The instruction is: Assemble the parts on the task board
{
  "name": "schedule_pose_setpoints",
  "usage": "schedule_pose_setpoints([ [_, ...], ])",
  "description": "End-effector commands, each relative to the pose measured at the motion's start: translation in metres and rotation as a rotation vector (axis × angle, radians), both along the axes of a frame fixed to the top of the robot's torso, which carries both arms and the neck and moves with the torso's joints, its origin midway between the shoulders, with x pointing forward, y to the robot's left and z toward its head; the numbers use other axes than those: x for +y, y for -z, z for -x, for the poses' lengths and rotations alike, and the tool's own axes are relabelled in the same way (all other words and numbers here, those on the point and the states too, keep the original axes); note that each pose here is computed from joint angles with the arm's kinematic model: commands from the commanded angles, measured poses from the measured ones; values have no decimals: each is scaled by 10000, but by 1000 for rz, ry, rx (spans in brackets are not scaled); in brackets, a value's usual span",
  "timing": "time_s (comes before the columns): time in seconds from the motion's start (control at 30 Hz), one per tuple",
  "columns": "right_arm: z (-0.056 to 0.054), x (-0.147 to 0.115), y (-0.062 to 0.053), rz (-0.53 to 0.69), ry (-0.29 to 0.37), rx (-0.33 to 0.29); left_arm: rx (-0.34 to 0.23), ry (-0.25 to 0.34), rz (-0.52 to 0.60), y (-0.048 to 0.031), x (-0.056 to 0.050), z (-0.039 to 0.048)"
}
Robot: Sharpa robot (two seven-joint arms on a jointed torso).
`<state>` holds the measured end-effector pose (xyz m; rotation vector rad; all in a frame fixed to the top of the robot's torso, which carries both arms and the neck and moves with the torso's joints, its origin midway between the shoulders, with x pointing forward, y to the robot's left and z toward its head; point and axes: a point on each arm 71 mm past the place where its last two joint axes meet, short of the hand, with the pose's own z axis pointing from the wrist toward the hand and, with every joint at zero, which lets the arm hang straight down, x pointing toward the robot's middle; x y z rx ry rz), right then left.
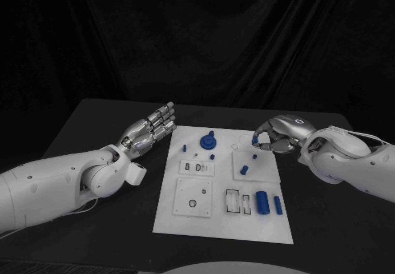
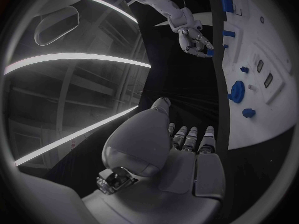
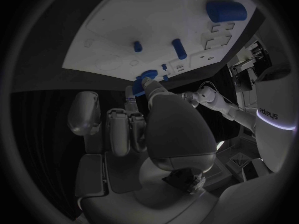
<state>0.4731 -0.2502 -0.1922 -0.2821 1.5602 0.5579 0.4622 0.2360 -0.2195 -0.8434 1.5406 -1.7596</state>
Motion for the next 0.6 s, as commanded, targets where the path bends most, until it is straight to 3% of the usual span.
schedule_pose_setpoints([
  [0.03,30,139,-34,-24,23,-8,-1,10,7,-2,-16,3],
  [0.6,161,844,265,-5,-95,123,1,17,8,2,-46,-5],
])
